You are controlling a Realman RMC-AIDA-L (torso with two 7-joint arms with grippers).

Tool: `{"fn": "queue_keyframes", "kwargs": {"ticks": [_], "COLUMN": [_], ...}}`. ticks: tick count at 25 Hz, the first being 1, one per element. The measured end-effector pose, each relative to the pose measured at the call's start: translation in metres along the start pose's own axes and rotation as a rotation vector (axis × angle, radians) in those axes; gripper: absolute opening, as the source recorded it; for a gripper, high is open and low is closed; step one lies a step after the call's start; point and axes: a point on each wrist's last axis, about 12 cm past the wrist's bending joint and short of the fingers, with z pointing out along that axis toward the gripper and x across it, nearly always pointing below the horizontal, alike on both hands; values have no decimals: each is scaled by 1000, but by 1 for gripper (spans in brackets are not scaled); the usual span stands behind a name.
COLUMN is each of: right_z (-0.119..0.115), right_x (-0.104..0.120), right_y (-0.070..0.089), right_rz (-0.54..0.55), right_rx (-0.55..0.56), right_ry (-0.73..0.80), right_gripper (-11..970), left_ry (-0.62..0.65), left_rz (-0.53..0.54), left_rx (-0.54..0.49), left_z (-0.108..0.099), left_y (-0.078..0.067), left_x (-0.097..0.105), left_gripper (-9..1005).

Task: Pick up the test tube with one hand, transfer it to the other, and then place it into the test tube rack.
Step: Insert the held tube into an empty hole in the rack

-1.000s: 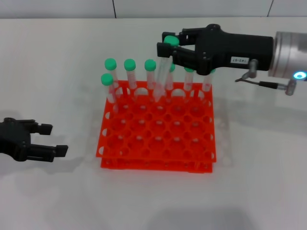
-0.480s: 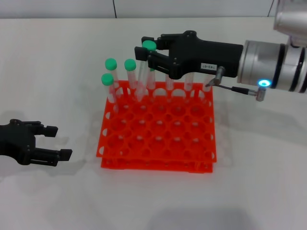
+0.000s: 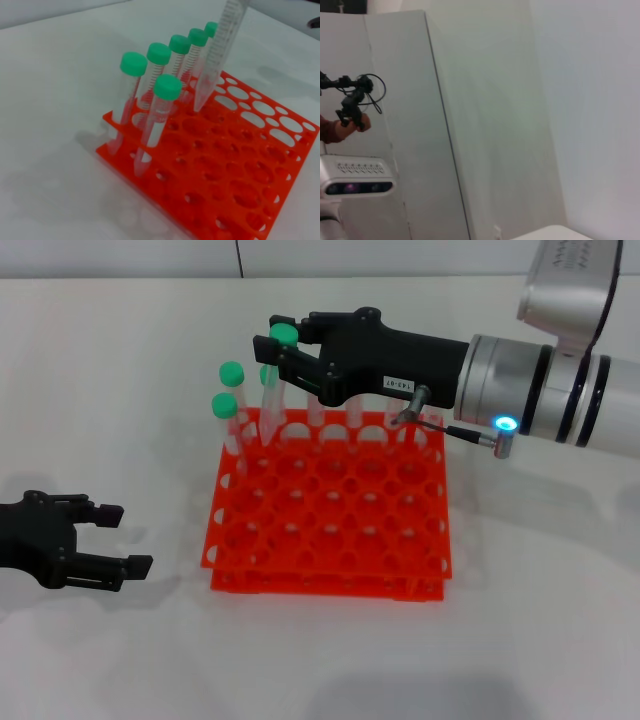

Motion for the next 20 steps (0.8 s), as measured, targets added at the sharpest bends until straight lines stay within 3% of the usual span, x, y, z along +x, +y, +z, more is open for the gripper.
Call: {"fn": "queue_keyframes", "kwargs": {"ticks": [20], "right_z": [6], "right_x": [16], "right_y": [-3], "right_rz": [-31], "right_rx": [70], "right_ry": [20], "right_gripper": [265], "left_ry": [-13], "left_rz": [-6], "left_rx": [7], "left_z": [4], "left_y": [0], "left_x": [0], "left_gripper": [875]}}
